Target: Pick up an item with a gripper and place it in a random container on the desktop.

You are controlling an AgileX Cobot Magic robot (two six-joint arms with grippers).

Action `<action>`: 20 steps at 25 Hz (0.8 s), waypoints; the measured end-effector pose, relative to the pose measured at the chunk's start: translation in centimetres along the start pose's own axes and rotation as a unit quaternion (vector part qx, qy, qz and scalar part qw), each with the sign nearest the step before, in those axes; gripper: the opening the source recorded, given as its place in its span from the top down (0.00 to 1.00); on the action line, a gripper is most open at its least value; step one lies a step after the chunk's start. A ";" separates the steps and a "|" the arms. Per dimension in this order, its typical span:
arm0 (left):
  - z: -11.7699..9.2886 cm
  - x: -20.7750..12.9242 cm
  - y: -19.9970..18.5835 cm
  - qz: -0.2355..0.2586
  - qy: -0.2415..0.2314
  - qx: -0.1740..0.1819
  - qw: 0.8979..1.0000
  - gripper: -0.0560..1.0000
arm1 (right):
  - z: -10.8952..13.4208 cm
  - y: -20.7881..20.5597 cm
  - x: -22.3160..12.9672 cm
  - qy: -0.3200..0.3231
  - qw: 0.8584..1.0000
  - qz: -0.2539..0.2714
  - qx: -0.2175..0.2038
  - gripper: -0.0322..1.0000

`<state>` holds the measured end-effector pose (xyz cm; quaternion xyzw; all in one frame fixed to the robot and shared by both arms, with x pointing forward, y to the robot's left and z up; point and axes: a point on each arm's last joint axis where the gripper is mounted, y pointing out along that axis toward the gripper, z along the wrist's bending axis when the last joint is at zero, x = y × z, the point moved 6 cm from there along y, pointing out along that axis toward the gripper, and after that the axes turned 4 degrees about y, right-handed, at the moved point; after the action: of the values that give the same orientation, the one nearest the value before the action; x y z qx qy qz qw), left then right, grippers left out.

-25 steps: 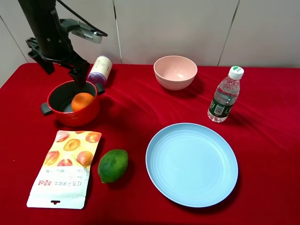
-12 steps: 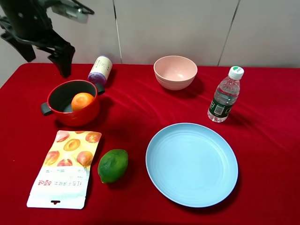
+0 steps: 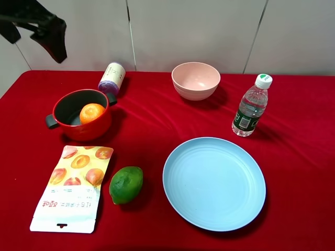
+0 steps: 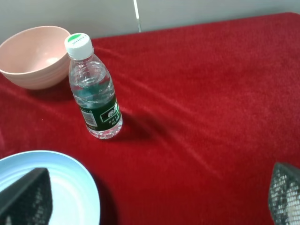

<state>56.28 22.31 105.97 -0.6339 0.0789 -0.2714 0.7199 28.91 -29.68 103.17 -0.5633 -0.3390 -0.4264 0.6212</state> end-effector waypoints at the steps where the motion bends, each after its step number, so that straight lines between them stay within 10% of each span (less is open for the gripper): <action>1: 0.0 -0.1 -0.4 -0.006 -0.001 0.001 1.000 0.01 | 0.0 0.0 0.0 0.000 1.000 0.000 0.000 0.30; 20: -1.4 -5.8 -5.4 -0.064 -0.010 -0.011 0.998 0.01 | 0.0 0.0 0.0 0.000 1.000 0.000 0.000 0.30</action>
<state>49.18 23.71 109.54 -0.6479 0.0339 -0.3095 0.6951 28.91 -29.68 103.17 -0.5633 -0.3390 -0.4264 0.6212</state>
